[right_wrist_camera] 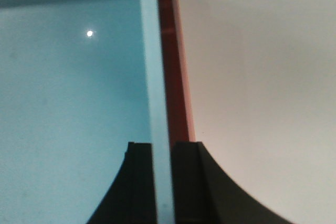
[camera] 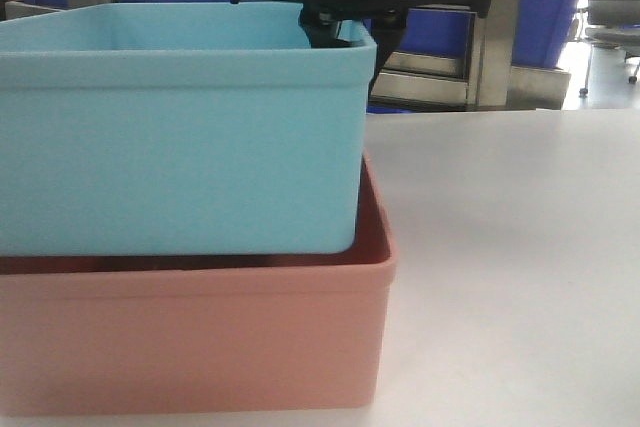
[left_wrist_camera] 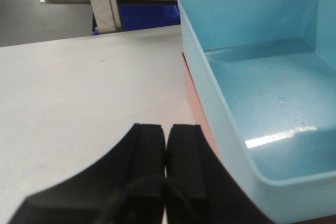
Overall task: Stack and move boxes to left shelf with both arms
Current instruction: 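Lower the light-blue bin into the pink bin and open the right gripper, then lower both grippers onto the stacked bins' rims and close them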
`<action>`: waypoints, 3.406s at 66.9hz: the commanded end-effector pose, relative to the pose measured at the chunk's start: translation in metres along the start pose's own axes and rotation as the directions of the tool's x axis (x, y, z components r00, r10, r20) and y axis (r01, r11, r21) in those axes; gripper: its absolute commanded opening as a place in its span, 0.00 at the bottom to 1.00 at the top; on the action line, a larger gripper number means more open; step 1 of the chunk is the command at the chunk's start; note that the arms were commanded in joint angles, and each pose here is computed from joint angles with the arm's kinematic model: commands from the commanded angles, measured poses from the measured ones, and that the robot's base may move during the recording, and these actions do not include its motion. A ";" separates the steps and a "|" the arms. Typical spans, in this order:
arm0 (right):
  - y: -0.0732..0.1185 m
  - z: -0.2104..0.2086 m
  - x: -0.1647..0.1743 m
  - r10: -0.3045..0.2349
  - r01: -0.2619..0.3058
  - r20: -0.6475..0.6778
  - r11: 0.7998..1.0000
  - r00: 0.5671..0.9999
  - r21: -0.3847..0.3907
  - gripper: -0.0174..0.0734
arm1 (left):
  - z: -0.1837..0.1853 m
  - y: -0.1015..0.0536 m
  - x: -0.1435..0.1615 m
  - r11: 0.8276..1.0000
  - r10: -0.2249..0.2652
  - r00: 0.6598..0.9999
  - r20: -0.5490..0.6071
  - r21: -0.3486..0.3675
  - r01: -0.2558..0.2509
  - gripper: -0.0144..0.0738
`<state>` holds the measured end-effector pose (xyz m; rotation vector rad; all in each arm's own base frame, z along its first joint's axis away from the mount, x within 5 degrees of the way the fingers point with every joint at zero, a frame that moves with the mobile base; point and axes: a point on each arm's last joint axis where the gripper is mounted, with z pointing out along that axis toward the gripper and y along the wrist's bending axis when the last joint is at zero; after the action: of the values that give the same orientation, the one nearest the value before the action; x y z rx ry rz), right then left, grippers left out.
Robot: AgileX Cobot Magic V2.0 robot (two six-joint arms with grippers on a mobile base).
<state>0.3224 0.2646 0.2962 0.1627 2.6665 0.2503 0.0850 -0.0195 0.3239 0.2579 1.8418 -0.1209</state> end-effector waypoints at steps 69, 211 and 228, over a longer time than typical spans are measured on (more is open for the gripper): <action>0.003 -0.017 -0.013 -0.111 0.114 0.107 0.993 0.988 -0.024 0.25 | -0.004 -0.002 -0.015 1.000 0.009 0.995 0.096 0.025 -0.011 0.15; -0.013 0.017 -0.021 -0.329 0.328 -0.025 0.944 0.944 -0.044 0.86 | 0.224 -0.054 -0.033 0.986 -0.145 0.795 -0.589 -0.022 0.163 0.73; -0.010 0.048 -0.017 -0.337 0.336 -0.056 0.941 0.940 -0.033 0.86 | 0.248 -0.059 -0.012 0.985 -0.155 0.761 -0.630 -0.039 0.168 0.73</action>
<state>0.3552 0.2600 0.2355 -0.3007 2.7884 0.1331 0.2996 -0.1253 0.2471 0.1777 2.6342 -0.1334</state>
